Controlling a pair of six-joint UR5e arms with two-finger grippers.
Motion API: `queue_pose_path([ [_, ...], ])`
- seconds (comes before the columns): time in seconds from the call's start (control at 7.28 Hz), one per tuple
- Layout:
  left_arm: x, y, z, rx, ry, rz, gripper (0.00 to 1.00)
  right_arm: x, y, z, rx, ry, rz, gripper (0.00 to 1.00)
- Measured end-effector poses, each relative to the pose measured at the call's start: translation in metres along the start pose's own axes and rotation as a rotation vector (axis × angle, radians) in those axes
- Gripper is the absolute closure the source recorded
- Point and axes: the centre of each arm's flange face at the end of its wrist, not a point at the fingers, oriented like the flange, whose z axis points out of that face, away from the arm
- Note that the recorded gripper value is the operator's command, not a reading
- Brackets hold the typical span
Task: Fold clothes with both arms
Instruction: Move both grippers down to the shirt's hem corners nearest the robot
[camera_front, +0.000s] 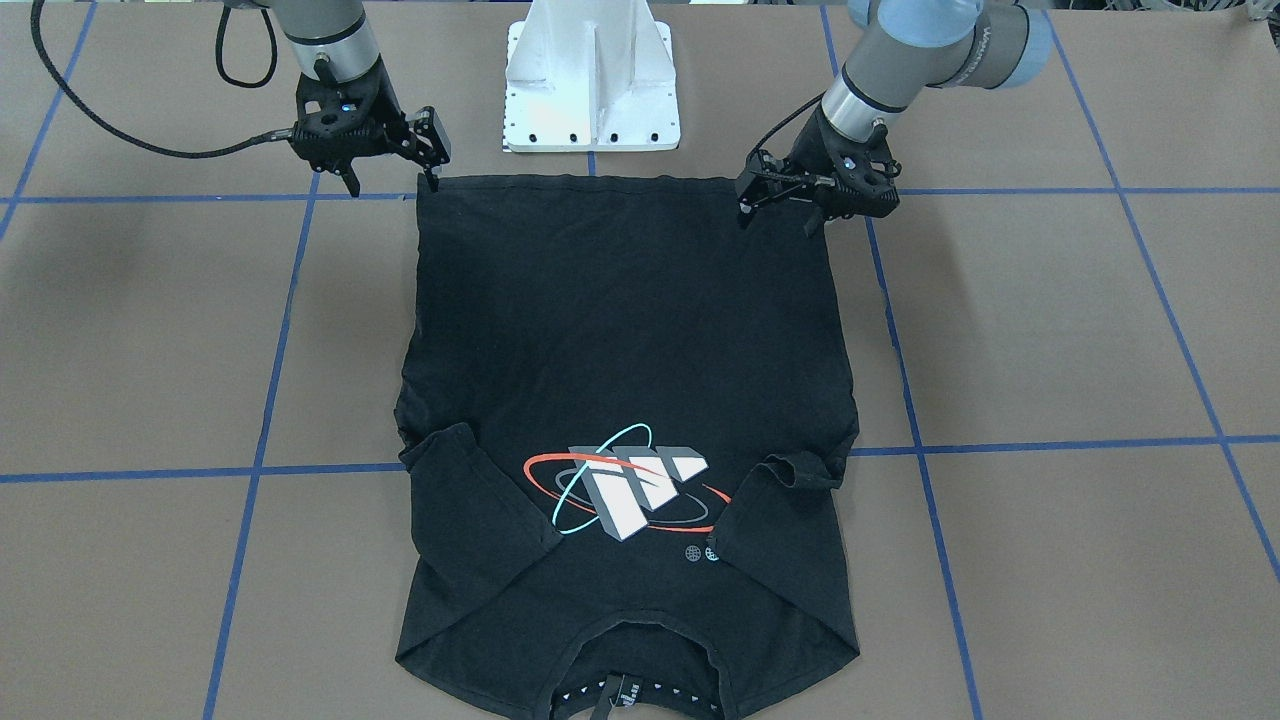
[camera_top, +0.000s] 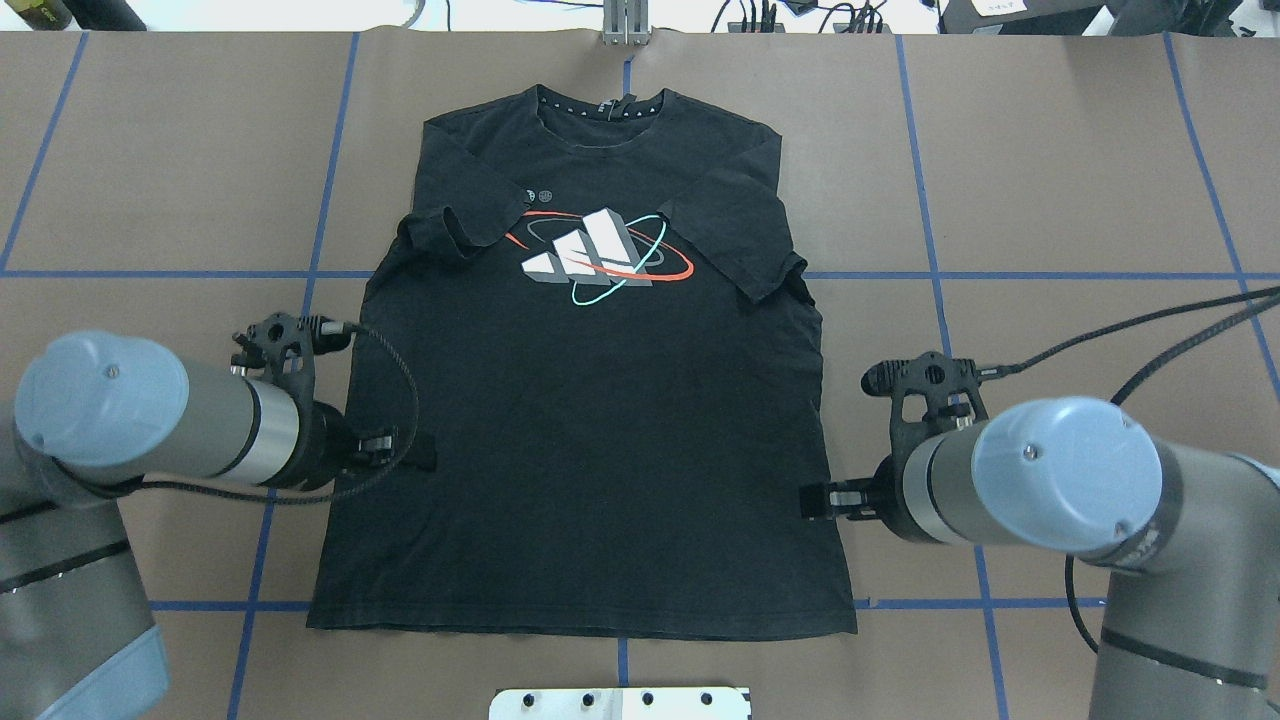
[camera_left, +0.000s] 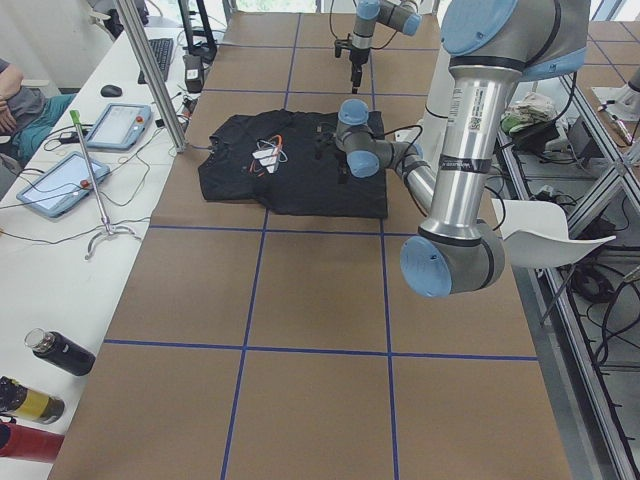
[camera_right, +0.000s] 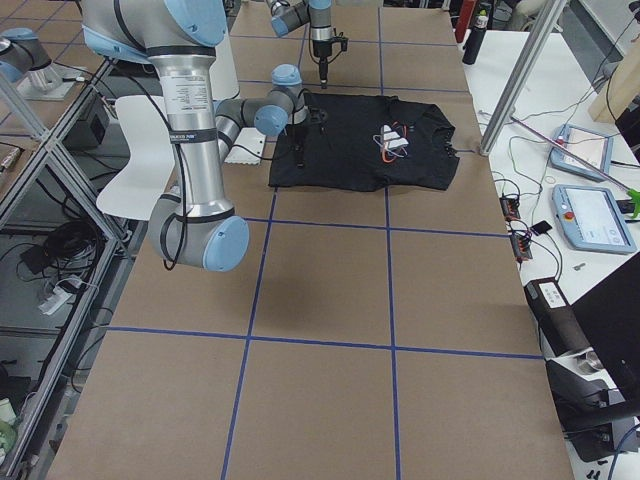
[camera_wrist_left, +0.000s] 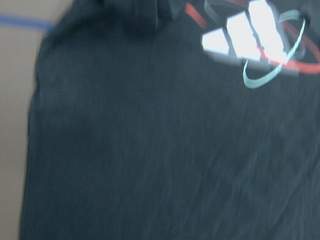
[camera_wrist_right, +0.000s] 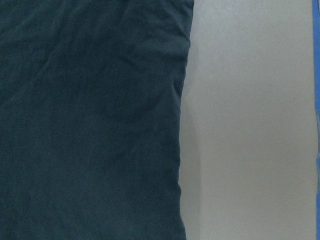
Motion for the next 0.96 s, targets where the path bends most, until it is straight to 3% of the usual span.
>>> queue_pose_path([
  [0.41, -0.027, 0.081, 0.040, -0.068, -0.099, -0.004, 0.03, -0.007, 0.055, 0.017, 0.015, 0.033, -0.021, 0.00],
  [0.96, -0.056, 0.109, 0.055, -0.102, -0.169, 0.018, 0.20, -0.008, 0.063, 0.020, 0.019, 0.038, -0.030, 0.00],
])
